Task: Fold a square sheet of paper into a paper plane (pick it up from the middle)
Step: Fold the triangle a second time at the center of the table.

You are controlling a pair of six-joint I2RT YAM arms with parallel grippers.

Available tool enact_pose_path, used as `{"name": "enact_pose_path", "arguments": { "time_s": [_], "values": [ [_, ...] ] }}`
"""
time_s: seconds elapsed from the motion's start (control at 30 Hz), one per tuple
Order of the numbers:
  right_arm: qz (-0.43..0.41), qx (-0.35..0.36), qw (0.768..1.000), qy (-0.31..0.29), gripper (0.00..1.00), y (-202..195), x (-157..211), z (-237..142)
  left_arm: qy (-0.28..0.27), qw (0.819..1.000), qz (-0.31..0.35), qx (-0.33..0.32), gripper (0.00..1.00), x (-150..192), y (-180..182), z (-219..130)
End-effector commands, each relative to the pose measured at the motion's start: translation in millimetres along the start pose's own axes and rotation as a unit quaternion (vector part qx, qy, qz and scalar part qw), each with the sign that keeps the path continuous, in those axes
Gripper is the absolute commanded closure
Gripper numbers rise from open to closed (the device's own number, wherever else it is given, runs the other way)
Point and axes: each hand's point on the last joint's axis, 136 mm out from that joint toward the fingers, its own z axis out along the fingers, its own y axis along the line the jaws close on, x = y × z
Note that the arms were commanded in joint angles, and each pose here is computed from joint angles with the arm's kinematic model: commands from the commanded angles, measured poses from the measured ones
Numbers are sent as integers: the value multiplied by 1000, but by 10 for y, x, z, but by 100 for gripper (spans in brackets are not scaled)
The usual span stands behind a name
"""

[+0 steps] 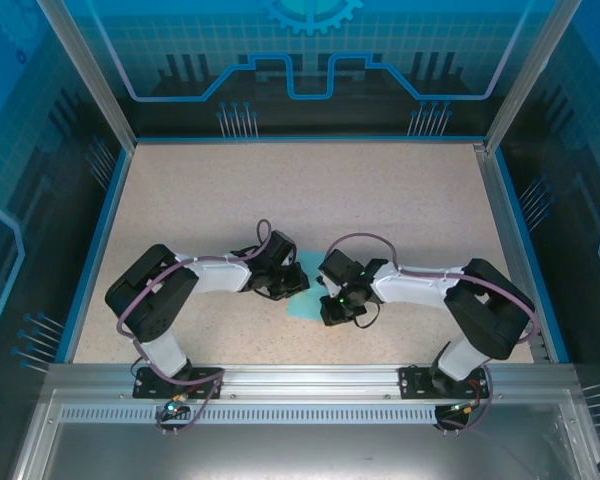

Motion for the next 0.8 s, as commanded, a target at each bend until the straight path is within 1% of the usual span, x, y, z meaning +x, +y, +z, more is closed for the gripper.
{"name": "enact_pose_path", "arguments": {
  "time_s": [0.0,0.07,0.2,0.23,0.4,0.6,0.63,0.77],
  "values": [
    [0,-9,999,-43,91,93,-204,-247,28,994,-31,-103,87,232,579,91],
    [-5,-18,998,-55,91,157,-297,-271,27,994,-31,-101,87,224,565,90],
    [-4,-24,999,-48,91,192,-381,-146,28,994,-31,-101,87,224,562,97],
    [-8,-33,998,-56,91,274,-480,-171,29,994,-30,-101,87,226,559,99],
    [-1,-34,999,-41,91,267,-502,-18,28,994,-31,-100,87,229,559,90],
    [13,-11,1000,-12,92,93,-350,171,27,994,-34,-103,87,232,574,92],
    [19,-2,1000,2,92,4,-226,232,26,994,-35,-104,87,228,581,91],
    [33,12,999,27,93,-168,37,274,25,993,-36,-108,88,226,605,89]
  ]
}}
